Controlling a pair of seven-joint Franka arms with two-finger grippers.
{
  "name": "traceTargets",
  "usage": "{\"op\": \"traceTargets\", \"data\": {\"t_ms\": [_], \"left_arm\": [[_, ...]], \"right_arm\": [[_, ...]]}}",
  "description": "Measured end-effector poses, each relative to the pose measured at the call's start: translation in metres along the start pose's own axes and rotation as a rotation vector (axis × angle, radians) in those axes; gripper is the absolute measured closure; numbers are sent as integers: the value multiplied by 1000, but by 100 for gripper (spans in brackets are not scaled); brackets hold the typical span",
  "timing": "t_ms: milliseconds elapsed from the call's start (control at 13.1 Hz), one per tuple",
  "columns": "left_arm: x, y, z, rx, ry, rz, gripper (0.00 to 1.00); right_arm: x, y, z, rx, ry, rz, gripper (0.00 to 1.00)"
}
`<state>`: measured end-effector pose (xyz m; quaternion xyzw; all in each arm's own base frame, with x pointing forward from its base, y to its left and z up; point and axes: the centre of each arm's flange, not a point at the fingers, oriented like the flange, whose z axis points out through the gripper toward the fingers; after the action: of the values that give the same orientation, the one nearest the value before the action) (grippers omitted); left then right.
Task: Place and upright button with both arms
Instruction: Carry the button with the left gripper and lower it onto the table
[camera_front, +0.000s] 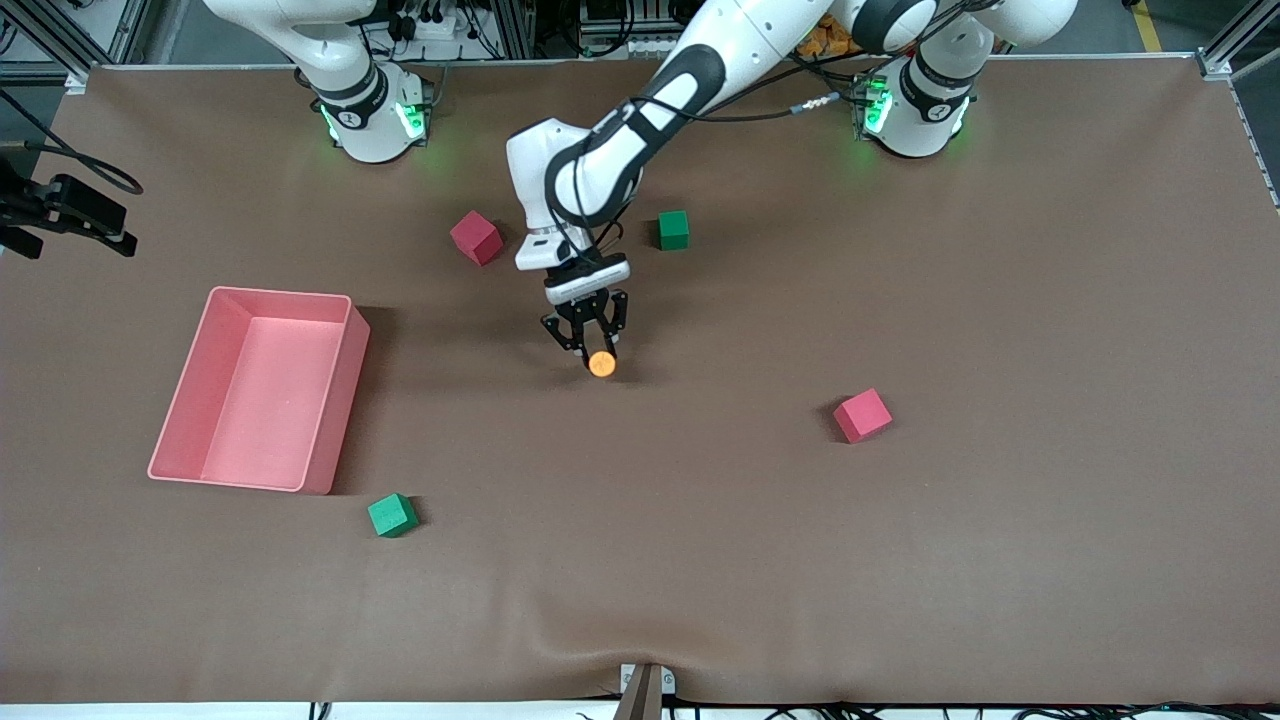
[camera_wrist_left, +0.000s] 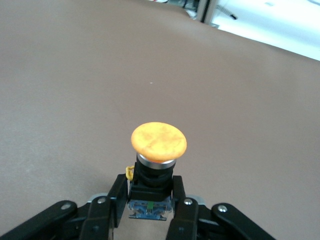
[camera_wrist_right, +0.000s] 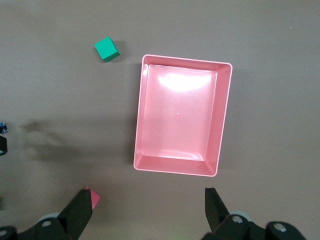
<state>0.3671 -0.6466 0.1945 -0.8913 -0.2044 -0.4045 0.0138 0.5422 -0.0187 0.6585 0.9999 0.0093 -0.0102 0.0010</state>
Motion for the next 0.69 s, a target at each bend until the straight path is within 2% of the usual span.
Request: {"op": "traceTargets", "data": {"t_ms": [153,305,687], "left_arm": [[-19,-4,-3,-37,56,70,59],[-44,-15,10,-39,109,117,59],[-89,-38,38,-88,262,117,59]], "right_arm": [[0,0,0,0,0,0,0],[0,0,0,0,0,1,0],[0,1,0,0,0,1,0]]}}
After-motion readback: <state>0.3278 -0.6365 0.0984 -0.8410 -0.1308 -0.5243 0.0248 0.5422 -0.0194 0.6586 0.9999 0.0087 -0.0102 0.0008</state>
